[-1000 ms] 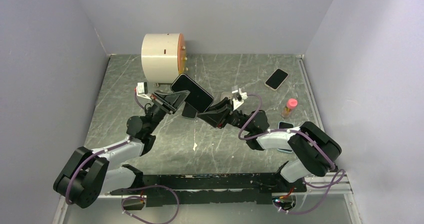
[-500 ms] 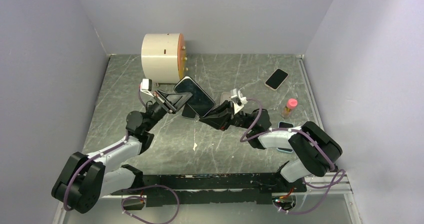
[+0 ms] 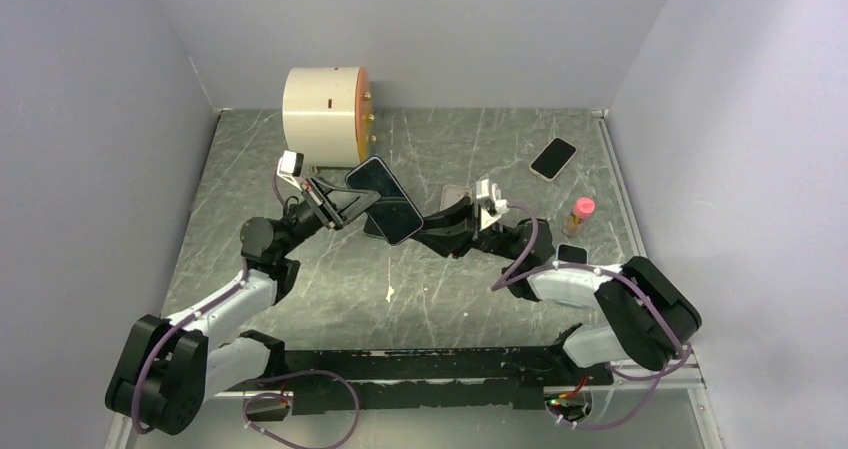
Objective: Take the phone out of the phone case
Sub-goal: Remove the phone case from the phone.
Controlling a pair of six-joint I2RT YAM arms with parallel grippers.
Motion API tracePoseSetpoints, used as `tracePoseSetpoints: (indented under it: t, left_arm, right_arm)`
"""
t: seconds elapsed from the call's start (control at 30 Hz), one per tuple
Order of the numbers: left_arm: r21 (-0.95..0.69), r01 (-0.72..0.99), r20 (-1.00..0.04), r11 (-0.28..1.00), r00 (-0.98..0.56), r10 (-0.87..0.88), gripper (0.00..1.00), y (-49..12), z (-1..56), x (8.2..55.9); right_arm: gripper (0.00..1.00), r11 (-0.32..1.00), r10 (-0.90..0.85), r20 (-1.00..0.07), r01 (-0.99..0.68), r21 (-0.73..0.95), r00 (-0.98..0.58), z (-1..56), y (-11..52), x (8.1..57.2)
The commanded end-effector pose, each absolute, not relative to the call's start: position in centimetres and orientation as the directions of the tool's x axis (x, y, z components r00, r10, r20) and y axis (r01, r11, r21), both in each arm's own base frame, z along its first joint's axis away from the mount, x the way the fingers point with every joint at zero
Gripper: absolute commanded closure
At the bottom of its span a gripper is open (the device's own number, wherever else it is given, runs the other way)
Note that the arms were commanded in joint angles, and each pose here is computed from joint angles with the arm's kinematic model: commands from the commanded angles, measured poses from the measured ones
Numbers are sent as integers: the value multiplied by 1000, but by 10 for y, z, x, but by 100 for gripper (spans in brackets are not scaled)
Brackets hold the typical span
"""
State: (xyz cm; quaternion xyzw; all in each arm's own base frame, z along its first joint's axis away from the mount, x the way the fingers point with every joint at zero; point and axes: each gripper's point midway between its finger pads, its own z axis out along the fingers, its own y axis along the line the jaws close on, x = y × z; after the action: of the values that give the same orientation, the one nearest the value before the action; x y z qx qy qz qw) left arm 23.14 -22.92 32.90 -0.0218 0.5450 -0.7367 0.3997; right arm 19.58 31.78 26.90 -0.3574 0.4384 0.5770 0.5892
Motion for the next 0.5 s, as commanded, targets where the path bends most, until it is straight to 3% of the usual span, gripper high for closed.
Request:
tracePoseSetpoints:
  t: [0.0, 0.17, 0.47]
  left_arm:
    - [-722, 681, -481, -123, -622, -618, 97, -223, 365, 219]
    - [-709, 694, -489, -125, -611, -622, 97, -222, 368, 219]
    - [-701, 696, -486, -152, -623, -613, 97, -223, 370, 215]
  right_arm:
    - [63, 82, 374, -927, -995, 53, -18, 276, 310, 187]
    - [51, 12, 382, -922, -997, 74, -63, 279, 316, 170]
    - [49, -76, 467, -878, -994, 74, -101, 302, 334, 163]
